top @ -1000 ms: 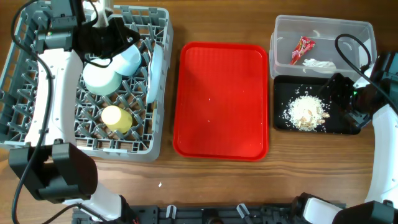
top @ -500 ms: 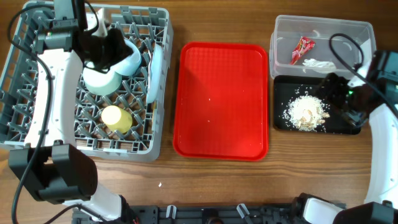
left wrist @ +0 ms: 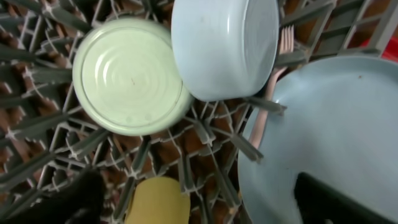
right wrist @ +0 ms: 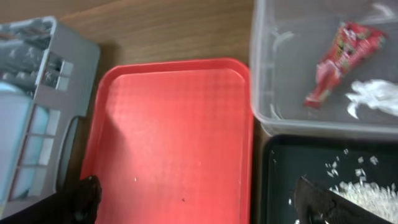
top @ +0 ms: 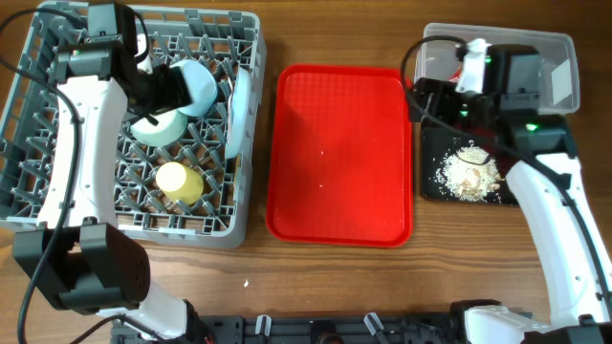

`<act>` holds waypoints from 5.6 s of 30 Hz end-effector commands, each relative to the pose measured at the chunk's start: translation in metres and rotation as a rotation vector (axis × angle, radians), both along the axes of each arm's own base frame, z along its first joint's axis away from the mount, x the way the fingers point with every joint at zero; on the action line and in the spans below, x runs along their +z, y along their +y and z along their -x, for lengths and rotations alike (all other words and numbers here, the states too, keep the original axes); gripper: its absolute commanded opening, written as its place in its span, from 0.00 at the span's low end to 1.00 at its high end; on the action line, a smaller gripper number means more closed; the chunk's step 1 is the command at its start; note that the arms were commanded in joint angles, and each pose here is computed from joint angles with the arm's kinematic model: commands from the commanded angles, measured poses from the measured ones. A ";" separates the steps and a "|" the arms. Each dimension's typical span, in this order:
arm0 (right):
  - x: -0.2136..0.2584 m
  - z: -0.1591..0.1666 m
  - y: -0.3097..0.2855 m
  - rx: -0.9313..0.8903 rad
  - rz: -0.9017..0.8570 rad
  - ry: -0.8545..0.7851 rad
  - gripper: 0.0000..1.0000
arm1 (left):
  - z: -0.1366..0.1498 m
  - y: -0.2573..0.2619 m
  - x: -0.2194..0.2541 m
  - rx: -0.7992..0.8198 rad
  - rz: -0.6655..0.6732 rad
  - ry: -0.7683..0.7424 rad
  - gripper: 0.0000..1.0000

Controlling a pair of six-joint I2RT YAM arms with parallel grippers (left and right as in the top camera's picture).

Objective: Sort waste into correct bins and load items into the dishwasher rack

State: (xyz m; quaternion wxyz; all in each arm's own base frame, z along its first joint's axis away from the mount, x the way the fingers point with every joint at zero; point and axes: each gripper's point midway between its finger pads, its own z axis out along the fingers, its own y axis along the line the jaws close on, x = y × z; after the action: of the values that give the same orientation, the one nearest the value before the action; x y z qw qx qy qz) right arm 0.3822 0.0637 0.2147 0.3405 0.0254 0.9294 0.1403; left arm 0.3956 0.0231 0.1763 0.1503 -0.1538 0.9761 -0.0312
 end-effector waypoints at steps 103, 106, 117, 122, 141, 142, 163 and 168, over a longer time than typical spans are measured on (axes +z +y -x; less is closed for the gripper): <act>-0.038 0.139 -0.025 0.012 0.170 -0.889 1.00 | 0.174 -0.049 0.058 -0.163 0.032 -0.597 1.00; -0.038 0.139 -0.025 0.012 0.170 -0.888 1.00 | 0.174 -0.049 0.058 -0.163 0.032 -0.597 1.00; -0.038 0.139 -0.025 0.012 0.170 -0.888 1.00 | 0.174 -0.049 0.058 -0.163 0.032 -0.597 1.00; -0.038 0.139 -0.025 0.012 0.170 -0.888 1.00 | 0.174 -0.049 0.058 -0.163 0.032 -0.597 1.00; -0.038 0.139 -0.025 0.012 0.170 -0.888 1.00 | 0.184 -0.041 0.042 -0.128 0.008 -0.810 1.00; -0.038 0.139 -0.025 0.012 0.170 -0.889 1.00 | 0.183 -0.040 0.039 -0.122 0.005 -0.843 1.00; -0.038 0.139 -0.025 0.012 0.170 -0.889 1.00 | 0.150 -0.038 0.004 -0.126 -0.025 -1.290 1.00; -0.038 0.139 -0.025 0.012 0.170 -0.888 1.00 | 0.150 -0.038 -0.017 -0.123 -0.012 -1.201 1.00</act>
State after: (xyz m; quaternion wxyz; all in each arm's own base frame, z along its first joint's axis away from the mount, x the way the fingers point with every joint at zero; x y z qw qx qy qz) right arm 0.2444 0.0375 0.1732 0.7015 -0.0667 0.7070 0.0599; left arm 0.2457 -0.0140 0.1615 0.6753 -0.0534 0.7271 -0.1115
